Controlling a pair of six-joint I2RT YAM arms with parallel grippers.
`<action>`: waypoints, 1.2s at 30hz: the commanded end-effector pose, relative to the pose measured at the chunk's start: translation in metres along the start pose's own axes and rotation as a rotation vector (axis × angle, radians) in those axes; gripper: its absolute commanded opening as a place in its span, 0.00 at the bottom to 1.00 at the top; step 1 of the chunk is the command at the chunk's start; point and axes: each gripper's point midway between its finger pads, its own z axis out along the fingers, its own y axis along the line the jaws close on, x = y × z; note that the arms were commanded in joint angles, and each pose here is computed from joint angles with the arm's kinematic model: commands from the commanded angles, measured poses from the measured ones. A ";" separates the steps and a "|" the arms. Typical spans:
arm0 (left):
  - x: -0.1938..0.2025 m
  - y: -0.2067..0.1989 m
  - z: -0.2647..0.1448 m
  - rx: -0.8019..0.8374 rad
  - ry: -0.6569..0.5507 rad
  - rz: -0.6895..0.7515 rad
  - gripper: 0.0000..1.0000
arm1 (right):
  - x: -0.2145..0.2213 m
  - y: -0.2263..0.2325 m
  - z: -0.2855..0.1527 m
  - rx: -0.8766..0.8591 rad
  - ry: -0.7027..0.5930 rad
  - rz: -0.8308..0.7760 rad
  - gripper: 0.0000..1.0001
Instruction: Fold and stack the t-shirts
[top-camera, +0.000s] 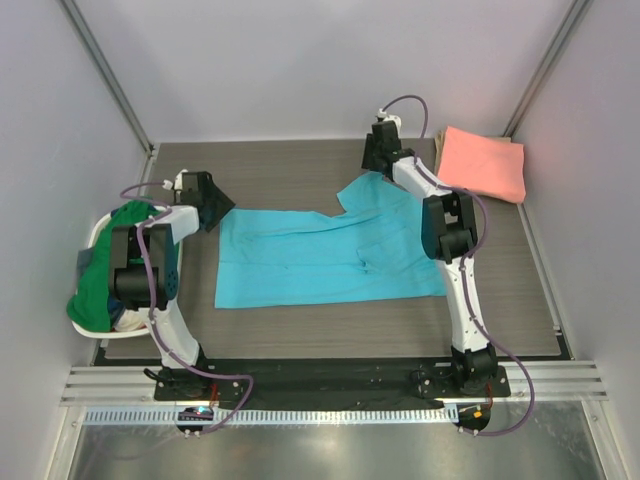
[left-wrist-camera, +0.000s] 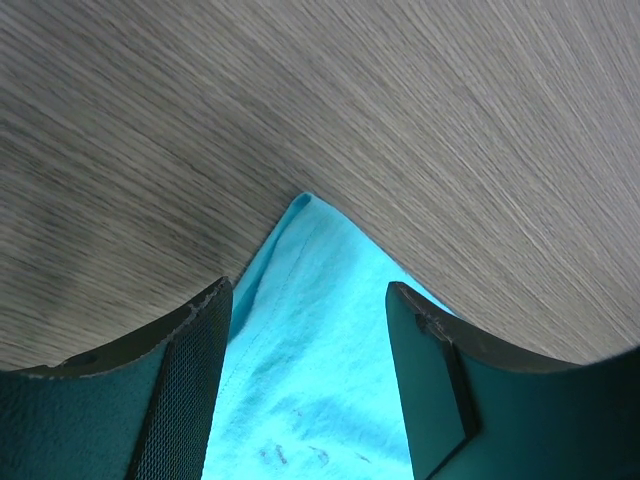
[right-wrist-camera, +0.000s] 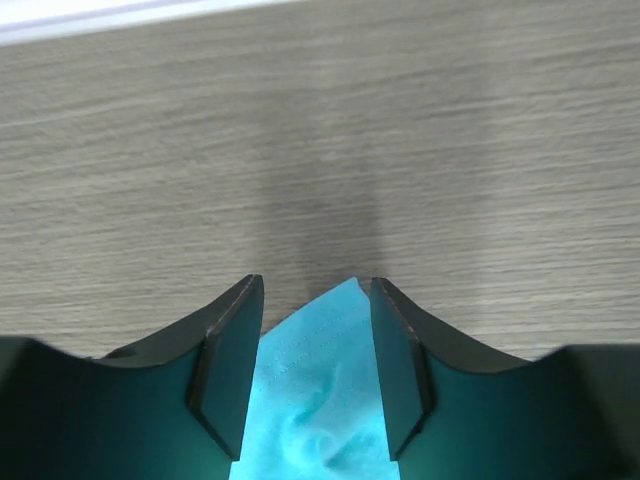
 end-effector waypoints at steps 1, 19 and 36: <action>-0.021 -0.009 0.003 -0.008 -0.057 0.025 0.64 | -0.014 0.012 -0.004 -0.042 -0.014 0.024 0.47; -0.014 -0.006 0.025 -0.054 0.013 0.058 0.59 | 0.003 0.022 -0.002 -0.087 0.037 0.030 0.01; -0.010 -0.005 0.022 -0.055 0.029 0.057 0.57 | -0.049 -0.004 -0.042 0.026 -0.151 0.049 0.64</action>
